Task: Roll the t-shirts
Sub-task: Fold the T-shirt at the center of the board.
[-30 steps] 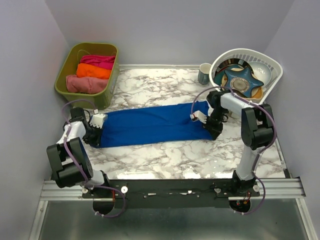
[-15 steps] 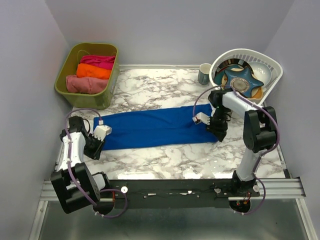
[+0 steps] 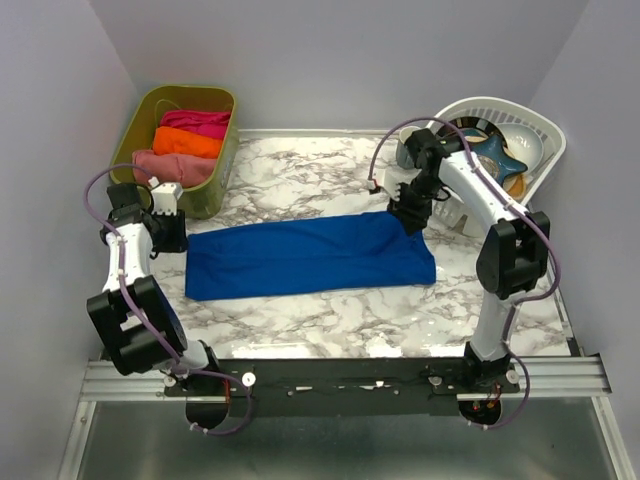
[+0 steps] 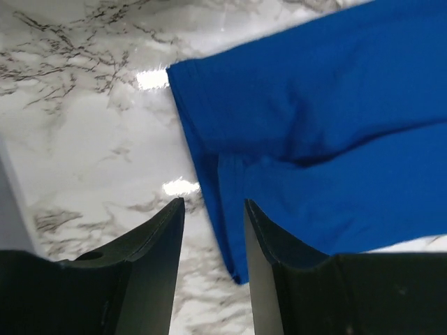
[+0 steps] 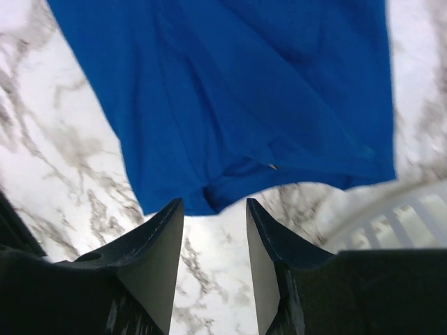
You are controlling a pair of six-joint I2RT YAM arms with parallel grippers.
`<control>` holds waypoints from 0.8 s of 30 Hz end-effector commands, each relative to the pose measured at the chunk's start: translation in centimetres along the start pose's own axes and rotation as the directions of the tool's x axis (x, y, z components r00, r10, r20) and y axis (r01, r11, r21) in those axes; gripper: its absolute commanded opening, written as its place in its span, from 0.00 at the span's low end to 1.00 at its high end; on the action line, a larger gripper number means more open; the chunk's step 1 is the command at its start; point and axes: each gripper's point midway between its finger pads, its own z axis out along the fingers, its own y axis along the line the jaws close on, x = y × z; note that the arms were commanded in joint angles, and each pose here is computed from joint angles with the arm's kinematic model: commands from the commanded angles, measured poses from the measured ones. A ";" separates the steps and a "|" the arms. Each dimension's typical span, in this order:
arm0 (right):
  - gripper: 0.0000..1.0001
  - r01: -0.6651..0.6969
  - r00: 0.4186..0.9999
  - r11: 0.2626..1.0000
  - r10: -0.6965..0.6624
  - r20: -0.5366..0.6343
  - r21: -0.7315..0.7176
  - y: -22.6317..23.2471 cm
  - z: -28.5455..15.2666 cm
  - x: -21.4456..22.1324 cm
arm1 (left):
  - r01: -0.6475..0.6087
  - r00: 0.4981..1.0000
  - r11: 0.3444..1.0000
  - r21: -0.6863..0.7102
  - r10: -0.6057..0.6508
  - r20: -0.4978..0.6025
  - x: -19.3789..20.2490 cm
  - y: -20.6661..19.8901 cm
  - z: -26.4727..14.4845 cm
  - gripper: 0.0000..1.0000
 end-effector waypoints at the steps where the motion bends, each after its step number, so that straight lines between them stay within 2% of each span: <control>1: 0.50 -0.041 0.999 0.995 0.044 0.029 -0.095 2.4 2.5 -1.7 | 0.239 0.960 0.968 0.075 -0.248 0.133 -3.2 -0.4 2.2 0.49; 3: 0.50 -0.063 0.997 0.989 0.069 0.040 -0.132 2.8 3.1 -2.3 | 0.254 0.954 0.956 0.149 -0.273 0.127 -3.6 -1.3 2.7 0.50; 6: 0.51 -0.095 0.994 0.979 0.103 0.038 -0.180 3.4 3.9 -2.5 | 0.267 0.953 0.945 0.189 -0.288 0.094 -3.3 -1.9 3.0 0.52; 16: 0.52 -0.113 0.992 0.969 0.124 0.036 -0.218 3.4 4.8 -3.6 | 0.199 0.980 0.967 0.162 -0.200 -0.014 0.3 -1.5 4.7 0.57; 24: 0.52 -0.124 0.991 0.965 0.131 0.018 -0.232 3.6 5.2 -3.9 | 0.123 0.991 0.978 0.171 -0.112 -0.070 2.7 -1.6 5.5 0.55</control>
